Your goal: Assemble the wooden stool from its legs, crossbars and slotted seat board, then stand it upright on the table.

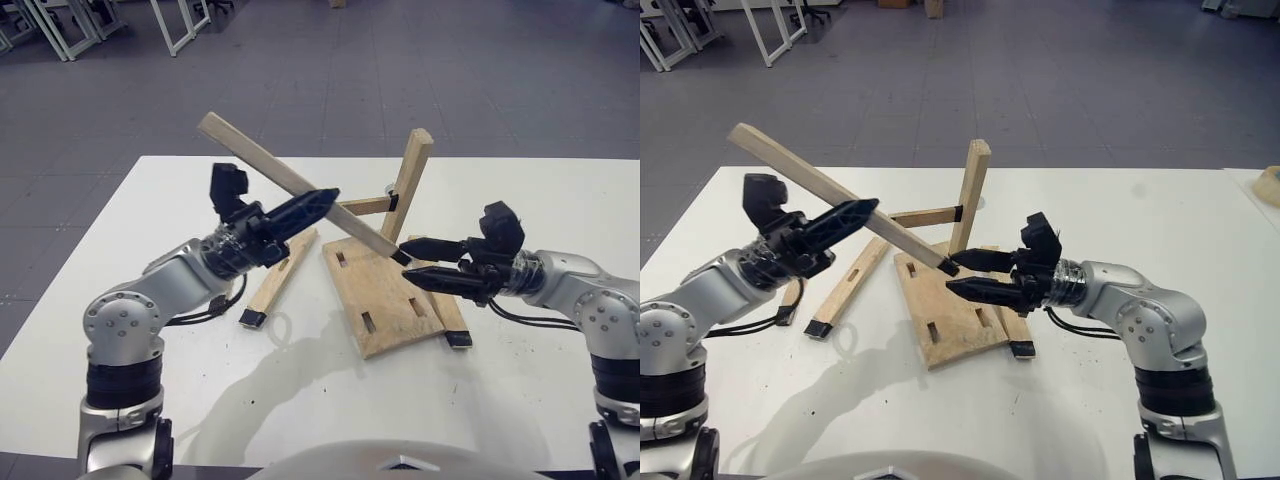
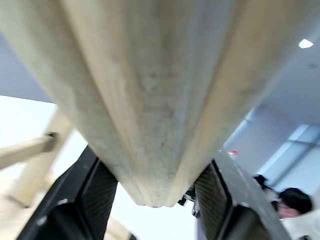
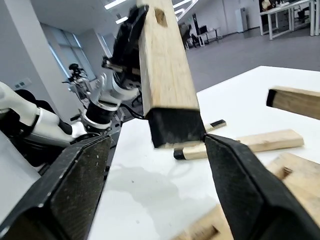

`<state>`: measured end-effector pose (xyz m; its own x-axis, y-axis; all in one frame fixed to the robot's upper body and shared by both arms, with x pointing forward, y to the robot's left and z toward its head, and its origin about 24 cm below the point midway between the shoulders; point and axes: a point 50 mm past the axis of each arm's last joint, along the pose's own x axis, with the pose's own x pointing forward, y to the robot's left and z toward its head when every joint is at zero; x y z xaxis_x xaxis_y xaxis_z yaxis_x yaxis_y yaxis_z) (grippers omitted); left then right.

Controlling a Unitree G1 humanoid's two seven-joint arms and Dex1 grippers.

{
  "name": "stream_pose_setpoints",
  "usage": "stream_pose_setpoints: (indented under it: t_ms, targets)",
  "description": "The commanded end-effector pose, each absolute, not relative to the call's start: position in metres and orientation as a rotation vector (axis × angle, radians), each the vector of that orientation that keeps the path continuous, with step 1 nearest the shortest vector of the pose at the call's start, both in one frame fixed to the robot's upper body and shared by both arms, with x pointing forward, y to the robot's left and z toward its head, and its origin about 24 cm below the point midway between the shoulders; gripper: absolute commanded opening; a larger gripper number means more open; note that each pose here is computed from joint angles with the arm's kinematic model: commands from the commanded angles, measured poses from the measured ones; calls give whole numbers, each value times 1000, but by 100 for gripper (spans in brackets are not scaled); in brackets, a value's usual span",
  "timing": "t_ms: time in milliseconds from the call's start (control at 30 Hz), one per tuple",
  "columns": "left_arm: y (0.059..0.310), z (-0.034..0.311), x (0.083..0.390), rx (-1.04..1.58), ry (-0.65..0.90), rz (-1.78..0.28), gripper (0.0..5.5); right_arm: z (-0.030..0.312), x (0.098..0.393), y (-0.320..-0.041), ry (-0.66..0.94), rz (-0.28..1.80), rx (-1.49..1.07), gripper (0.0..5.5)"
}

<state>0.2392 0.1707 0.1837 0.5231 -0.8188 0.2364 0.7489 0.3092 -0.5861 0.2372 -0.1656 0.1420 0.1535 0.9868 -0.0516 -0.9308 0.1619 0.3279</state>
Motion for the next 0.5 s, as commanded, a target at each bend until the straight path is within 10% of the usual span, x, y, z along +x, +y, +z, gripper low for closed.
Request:
stream_pose_setpoints:
  t_ms: [33,500]
  targets:
    - [196,180,242,-473,72,-961,206,122,247,-178,391,1258,-36,339]
    - [197,136,250,-225,68,-894,206,84,259,-185,481,1111,-667,339]
